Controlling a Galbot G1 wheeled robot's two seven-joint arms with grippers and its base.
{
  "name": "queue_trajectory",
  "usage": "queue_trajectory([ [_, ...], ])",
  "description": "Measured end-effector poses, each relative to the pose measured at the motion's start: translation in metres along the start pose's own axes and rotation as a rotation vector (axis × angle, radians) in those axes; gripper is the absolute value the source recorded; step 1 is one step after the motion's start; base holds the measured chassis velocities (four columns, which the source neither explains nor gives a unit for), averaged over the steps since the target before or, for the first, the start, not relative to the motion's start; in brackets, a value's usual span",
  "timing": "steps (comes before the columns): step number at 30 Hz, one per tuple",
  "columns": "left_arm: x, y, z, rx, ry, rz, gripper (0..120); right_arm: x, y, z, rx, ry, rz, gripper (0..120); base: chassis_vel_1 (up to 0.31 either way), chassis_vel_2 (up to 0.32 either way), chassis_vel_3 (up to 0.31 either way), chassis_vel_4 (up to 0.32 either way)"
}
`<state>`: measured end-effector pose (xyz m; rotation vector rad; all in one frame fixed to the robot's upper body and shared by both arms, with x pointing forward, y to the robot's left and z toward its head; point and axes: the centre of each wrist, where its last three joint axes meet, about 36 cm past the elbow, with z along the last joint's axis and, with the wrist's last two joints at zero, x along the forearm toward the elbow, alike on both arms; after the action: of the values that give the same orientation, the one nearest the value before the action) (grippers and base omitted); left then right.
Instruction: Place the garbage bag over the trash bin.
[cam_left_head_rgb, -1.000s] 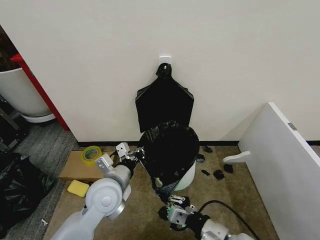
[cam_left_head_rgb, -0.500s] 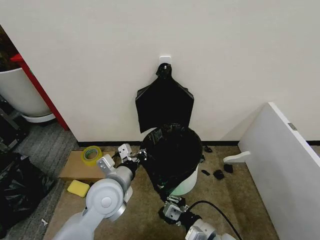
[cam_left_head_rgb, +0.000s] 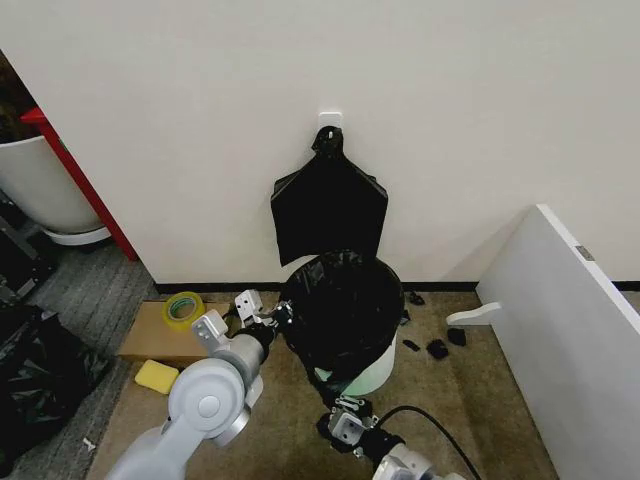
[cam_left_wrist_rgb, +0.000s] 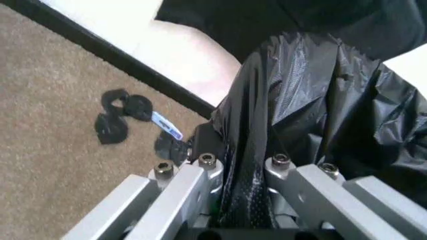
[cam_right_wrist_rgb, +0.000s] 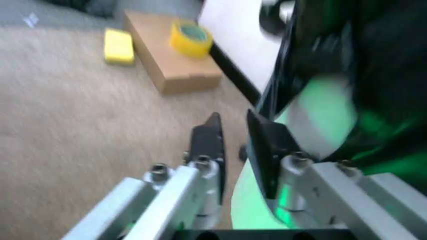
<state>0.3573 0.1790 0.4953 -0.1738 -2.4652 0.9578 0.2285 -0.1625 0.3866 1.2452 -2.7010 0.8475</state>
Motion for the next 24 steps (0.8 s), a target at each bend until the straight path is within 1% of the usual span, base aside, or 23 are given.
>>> queue_trajectory([
  [2, -0.001, 0.001, -0.001, -0.002, -0.002, -0.002, 4, 0.002, 0.000, 0.000, 0.002, -0.018, -0.005, 21, 0.000, 0.000, 0.000, 0.000],
  [3, -0.001, 0.001, -0.001, -0.002, -0.002, -0.002, 4, 0.002, 0.000, 0.000, 0.002, -0.018, -0.005, 21, 0.000, 0.000, 0.000, 0.000],
  [5, -0.005, 0.004, -0.003, -0.010, -0.011, -0.016, 4, 0.008, 0.000, 0.003, 0.005, -0.088, -0.030, 30, 0.000, 0.000, 0.000, 0.000],
  [8, -0.015, 0.012, -0.007, -0.017, -0.034, -0.051, 4, 0.018, 0.004, 0.007, -0.059, -0.168, -0.051, 44, 0.000, 0.000, 0.000, 0.000],
  [10, -0.017, 0.014, -0.008, -0.021, -0.038, -0.059, 4, 0.020, 0.004, 0.008, -0.068, -0.180, -0.050, 46, 0.000, 0.000, 0.000, 0.000],
  [11, -0.021, 0.018, -0.008, -0.034, -0.046, -0.077, 4, 0.024, 0.006, 0.009, -0.093, -0.201, -0.044, 51, 0.000, 0.000, 0.000, 0.000],
  [12, -0.022, 0.020, -0.007, -0.040, -0.049, -0.084, 4, 0.024, 0.006, 0.009, -0.099, -0.206, -0.041, 53, 0.000, 0.000, 0.000, 0.000],
  [14, -0.029, 0.031, -0.003, -0.085, -0.068, -0.127, 4, 0.029, 0.006, 0.008, -0.161, -0.247, 0.008, 65, 0.000, 0.000, 0.000, 0.000],
  [17, -0.031, 0.040, 0.004, -0.121, -0.078, -0.159, 4, 0.031, 0.004, 0.008, -0.215, -0.271, 0.097, 77, 0.000, 0.000, 0.000, 0.000],
  [18, -0.031, 0.040, 0.004, -0.121, -0.078, -0.159, 4, 0.031, 0.004, 0.008, -0.215, -0.271, 0.097, 77, 0.000, 0.000, 0.000, 0.000],
  [20, -0.032, 0.045, 0.011, -0.147, -0.084, -0.174, 4, 0.028, 0.000, 0.007, -0.262, -0.276, 0.176, 85, 0.000, 0.000, 0.000, 0.000],
  [22, -0.032, 0.048, 0.017, -0.146, -0.078, -0.167, 4, 0.023, -0.008, 0.006, -0.292, -0.287, 0.245, 94, 0.000, 0.000, 0.000, 0.000],
  [24, -0.034, 0.049, 0.022, -0.141, -0.076, -0.150, 4, 0.021, -0.014, 0.002, -0.308, -0.299, 0.278, 98, 0.000, 0.000, 0.000, 0.000],
])
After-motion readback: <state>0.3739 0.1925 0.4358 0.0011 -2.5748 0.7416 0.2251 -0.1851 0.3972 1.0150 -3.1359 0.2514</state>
